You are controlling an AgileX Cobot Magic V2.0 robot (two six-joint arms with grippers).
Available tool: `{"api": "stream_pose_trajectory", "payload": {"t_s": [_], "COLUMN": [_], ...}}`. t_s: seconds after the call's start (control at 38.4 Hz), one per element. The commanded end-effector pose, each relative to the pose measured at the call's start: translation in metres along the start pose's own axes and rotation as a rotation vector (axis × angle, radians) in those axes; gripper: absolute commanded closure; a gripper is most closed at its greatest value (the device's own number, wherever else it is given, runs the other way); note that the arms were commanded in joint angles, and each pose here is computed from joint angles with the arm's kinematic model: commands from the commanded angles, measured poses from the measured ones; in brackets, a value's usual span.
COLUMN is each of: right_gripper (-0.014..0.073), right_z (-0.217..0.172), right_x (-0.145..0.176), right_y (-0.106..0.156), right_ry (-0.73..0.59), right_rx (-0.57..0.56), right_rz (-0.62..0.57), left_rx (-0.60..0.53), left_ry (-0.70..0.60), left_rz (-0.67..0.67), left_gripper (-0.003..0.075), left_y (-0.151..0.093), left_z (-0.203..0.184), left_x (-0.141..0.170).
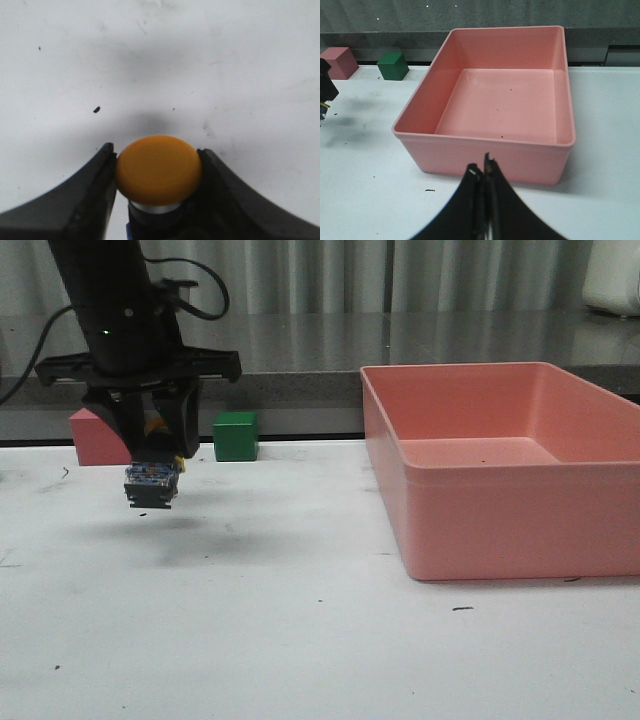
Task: Place and stand button with both arms
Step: 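Lift the button with the left gripper and rotate it upright, then lower the upright button onto the table with the left gripper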
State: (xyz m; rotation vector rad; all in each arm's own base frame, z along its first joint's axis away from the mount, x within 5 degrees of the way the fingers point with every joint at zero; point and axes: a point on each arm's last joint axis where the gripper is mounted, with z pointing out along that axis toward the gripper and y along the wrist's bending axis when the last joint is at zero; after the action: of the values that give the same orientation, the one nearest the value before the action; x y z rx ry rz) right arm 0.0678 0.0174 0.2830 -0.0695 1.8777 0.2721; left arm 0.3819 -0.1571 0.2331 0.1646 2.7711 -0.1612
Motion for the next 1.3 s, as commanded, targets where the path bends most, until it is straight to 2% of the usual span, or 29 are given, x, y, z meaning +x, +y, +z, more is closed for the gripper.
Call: {"api": "stream_pose_trajectory", "payload": {"t_s": [0.0,0.29,0.44,0.5,0.6,0.89,1.28], "right_gripper": [0.0663,0.0663,0.0663,0.0663,0.0663,0.0663,0.0663], "right_z": [-0.003,-0.003,-0.003,-0.003,-0.003,-0.003,-0.003], "right_x": [-0.016,-0.016,-0.016,-0.016,-0.016,-0.016,-0.016], "right_y": [0.001,0.001,0.001,0.001,0.001,0.001,0.001], "right_ry": [-0.102,-0.102,-0.102,-0.102,-0.102,-0.102,-0.102], "right_rx": [0.004,0.004,0.004,0.004,0.004,0.004,0.004], "right_rz": [-0.016,-0.016,-0.016,-0.016,-0.016,-0.016,-0.016], "left_rx": [0.054,0.205,0.304,0.32,0.314,0.256,0.324], "left_ry": [-0.286,-0.856,-1.109,-1.15,-1.161,-1.058,-1.092], "left_rz": [0.036,0.167,0.229,0.221,0.197,0.142,0.118], "left_gripper": [0.0573,0.0573,0.0573,0.0573,0.0573,0.0573,0.0572], "left_y": [0.0,0.015,0.021,0.025,0.036,0.056,0.058], "left_z": [-0.045,-0.084,-0.089,-0.086,-0.072,-0.029,0.035], "left_x": [0.003,0.07,0.103,0.109,0.119,0.118,0.12]}}
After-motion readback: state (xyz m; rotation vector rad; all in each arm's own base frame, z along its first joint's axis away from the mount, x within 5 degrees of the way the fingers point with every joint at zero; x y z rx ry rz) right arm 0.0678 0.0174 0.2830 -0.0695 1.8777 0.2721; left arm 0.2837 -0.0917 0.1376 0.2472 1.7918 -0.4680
